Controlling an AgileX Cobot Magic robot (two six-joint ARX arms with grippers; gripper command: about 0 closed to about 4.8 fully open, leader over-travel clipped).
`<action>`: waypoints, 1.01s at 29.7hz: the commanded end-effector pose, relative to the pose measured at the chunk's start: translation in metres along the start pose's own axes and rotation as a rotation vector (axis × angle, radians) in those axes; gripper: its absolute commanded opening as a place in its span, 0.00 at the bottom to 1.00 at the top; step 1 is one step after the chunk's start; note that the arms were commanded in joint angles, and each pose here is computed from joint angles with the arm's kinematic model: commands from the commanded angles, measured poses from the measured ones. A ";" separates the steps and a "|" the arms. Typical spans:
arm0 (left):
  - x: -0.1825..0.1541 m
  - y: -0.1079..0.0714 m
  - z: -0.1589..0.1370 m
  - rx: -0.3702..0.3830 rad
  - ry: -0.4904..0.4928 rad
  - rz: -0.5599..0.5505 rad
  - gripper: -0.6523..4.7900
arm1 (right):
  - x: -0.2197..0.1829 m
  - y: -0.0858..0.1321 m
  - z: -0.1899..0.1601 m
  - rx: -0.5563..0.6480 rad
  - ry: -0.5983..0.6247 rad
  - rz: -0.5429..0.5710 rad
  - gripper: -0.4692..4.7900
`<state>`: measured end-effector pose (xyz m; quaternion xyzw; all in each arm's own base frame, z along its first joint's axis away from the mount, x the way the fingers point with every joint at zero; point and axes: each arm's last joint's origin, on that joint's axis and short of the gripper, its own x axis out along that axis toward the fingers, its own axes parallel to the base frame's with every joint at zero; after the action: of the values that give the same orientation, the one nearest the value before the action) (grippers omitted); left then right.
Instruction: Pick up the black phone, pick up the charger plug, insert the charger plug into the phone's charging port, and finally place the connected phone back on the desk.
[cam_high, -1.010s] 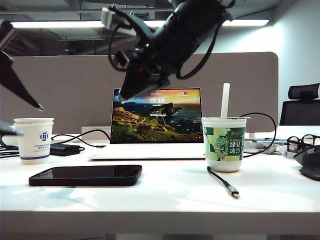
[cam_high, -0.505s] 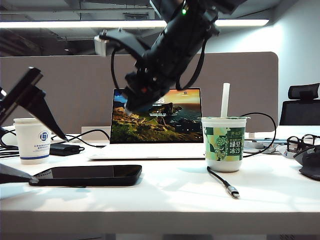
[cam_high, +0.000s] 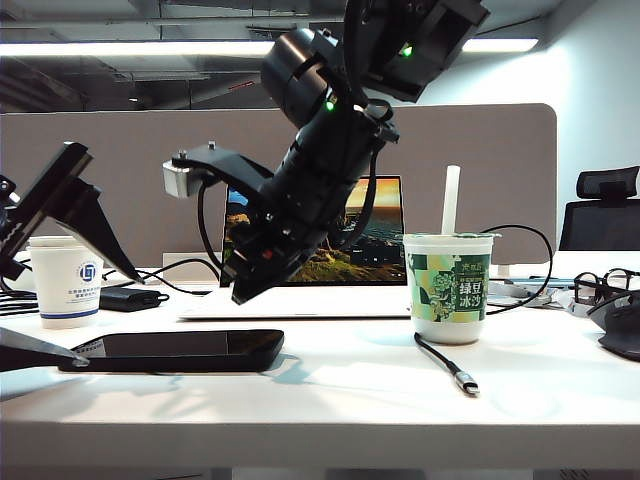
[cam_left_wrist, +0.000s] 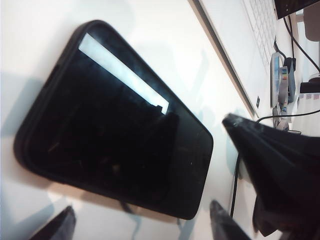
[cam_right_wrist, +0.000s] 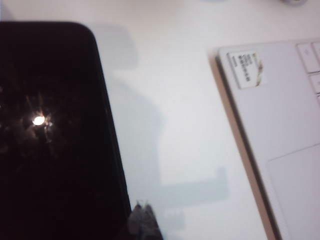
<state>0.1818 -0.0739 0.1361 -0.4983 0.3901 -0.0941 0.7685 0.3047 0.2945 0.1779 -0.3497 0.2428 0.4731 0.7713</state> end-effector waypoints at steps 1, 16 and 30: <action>0.000 0.000 0.000 -0.016 0.006 0.005 0.76 | 0.001 -0.003 0.000 0.004 -0.003 -0.007 0.09; 0.008 0.006 -0.002 -0.073 0.081 0.016 0.76 | 0.014 -0.005 -0.012 0.027 0.039 0.009 0.09; 0.013 0.006 0.000 -0.070 0.048 0.025 0.76 | 0.013 0.005 -0.012 0.042 0.027 0.202 0.09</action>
<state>0.1898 -0.0787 0.1262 -0.5205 0.4185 -0.0976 0.7378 0.3057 0.2914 0.1557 -0.3224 0.3002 0.5242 0.7288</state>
